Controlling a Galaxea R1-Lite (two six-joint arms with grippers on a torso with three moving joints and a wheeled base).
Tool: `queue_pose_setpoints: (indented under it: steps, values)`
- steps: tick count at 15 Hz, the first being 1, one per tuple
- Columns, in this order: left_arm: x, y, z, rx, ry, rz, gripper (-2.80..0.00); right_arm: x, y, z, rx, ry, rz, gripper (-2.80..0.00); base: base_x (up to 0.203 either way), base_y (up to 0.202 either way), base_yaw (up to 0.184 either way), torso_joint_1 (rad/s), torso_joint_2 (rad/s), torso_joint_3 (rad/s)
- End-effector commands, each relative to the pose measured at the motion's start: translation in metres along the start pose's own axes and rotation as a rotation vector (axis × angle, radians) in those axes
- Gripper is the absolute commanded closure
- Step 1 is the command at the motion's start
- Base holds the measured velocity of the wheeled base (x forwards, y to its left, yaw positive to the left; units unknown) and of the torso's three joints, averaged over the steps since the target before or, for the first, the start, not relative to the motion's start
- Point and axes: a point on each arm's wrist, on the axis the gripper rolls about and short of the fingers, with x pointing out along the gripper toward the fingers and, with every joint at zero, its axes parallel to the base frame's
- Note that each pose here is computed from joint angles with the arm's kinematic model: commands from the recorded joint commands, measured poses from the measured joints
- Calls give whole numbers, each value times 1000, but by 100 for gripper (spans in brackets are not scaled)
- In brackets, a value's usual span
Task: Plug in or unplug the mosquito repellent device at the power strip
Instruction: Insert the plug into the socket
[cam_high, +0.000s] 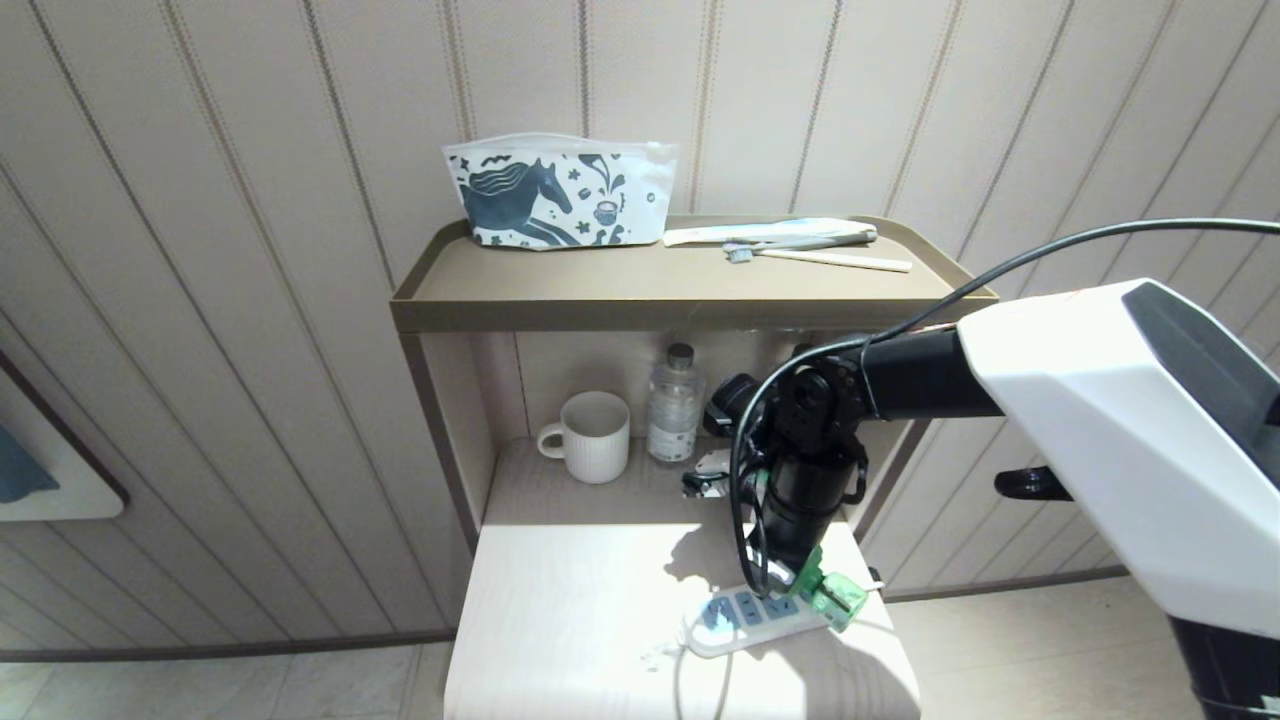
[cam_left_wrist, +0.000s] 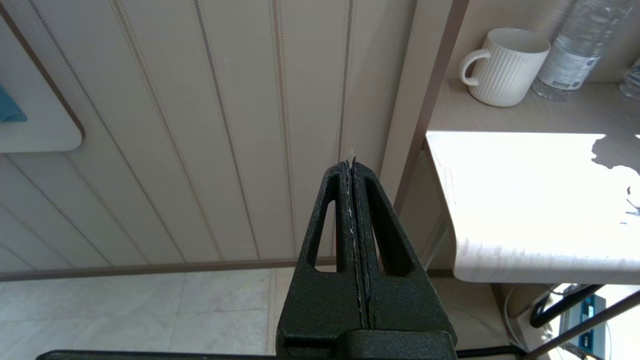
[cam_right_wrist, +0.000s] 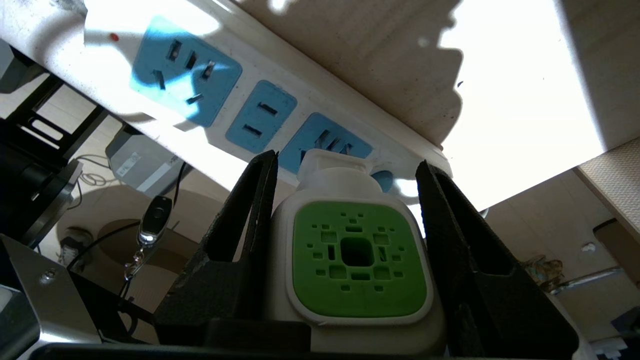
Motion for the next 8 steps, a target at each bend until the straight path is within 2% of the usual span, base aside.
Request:
queue_pose_setpoints:
  steps: [1, 8]
  values:
    - [0, 0, 0, 0, -1, 0, 0, 2, 0, 0, -1, 6, 4, 0, 0, 0, 0, 0, 0, 0]
    - [0, 0, 0, 0, 1, 0, 0, -1, -2, 1, 8, -5, 1, 0, 0, 0, 0, 0, 0, 0]
